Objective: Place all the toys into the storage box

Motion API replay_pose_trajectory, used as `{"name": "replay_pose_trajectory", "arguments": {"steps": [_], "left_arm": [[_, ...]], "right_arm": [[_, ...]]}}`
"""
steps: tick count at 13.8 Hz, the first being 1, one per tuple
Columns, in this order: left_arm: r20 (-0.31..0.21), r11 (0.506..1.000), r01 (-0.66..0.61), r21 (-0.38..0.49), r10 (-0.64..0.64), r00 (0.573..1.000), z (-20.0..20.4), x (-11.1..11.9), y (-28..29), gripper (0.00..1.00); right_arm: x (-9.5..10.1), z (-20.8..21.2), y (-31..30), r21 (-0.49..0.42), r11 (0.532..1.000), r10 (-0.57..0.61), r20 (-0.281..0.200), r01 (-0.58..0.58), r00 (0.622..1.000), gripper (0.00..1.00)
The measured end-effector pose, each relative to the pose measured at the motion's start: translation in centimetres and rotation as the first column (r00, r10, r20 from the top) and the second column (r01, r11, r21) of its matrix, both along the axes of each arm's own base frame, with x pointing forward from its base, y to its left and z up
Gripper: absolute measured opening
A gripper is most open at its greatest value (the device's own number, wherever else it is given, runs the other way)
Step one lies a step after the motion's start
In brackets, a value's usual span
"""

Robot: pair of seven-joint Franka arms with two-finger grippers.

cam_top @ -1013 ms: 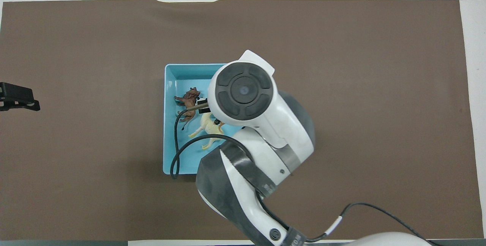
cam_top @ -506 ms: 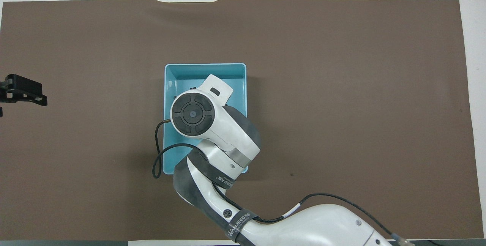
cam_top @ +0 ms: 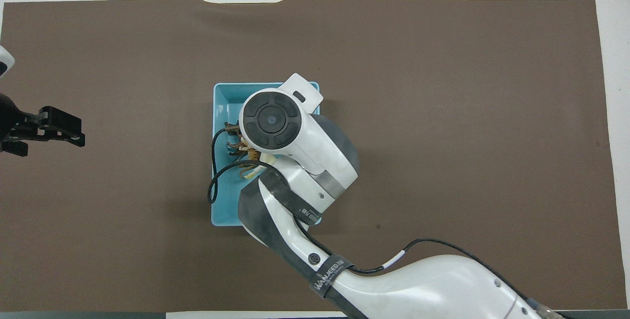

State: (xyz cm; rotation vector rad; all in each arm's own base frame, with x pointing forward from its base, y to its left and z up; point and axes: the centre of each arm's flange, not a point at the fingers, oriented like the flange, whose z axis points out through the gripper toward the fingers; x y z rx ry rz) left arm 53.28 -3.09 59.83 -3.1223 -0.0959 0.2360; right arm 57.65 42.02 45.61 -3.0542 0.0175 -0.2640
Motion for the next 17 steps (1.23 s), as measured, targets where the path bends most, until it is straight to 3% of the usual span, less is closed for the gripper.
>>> {"name": "replay_pose_trajectory", "arguments": {"steps": [4,7,10,14,17], "left_arm": [[0.032,0.992,0.125,-0.019,-0.124,0.992,-0.8,0.7,1.0,1.0],[0.025,0.992,0.122,-0.02,-0.122,0.992,-1.4,1.1,1.6,1.0],[0.025,0.993,0.115,-0.021,-0.114,0.993,-1.4,1.1,2.3,1.0],[0.025,0.992,0.123,-0.021,-0.123,0.992,-1.4,1.1,1.9,1.0],[0.026,0.993,0.118,-0.021,-0.117,0.993,-1.4,1.1,2.2,1.0]], "right_arm": [[3.8,11.3,-17.2,-0.032,0.999,-0.032,0.02,0.033,0.999,1.0],[4.3,15.5,-29.6,-0.017,0.996,-0.093,-0.013,0.093,0.996,1.0],[2.5,17.6,-38.0,-0.053,0.997,-0.061,-0.08,0.057,0.995,1.0],[-0.8,18.1,-44.3,-0.068,0.997,-0.042,-0.216,0.028,0.975,1.0],[-3.2,18.3,-46.0,-0.074,0.996,-0.072,-0.23,0.056,0.97,1.0]]}}
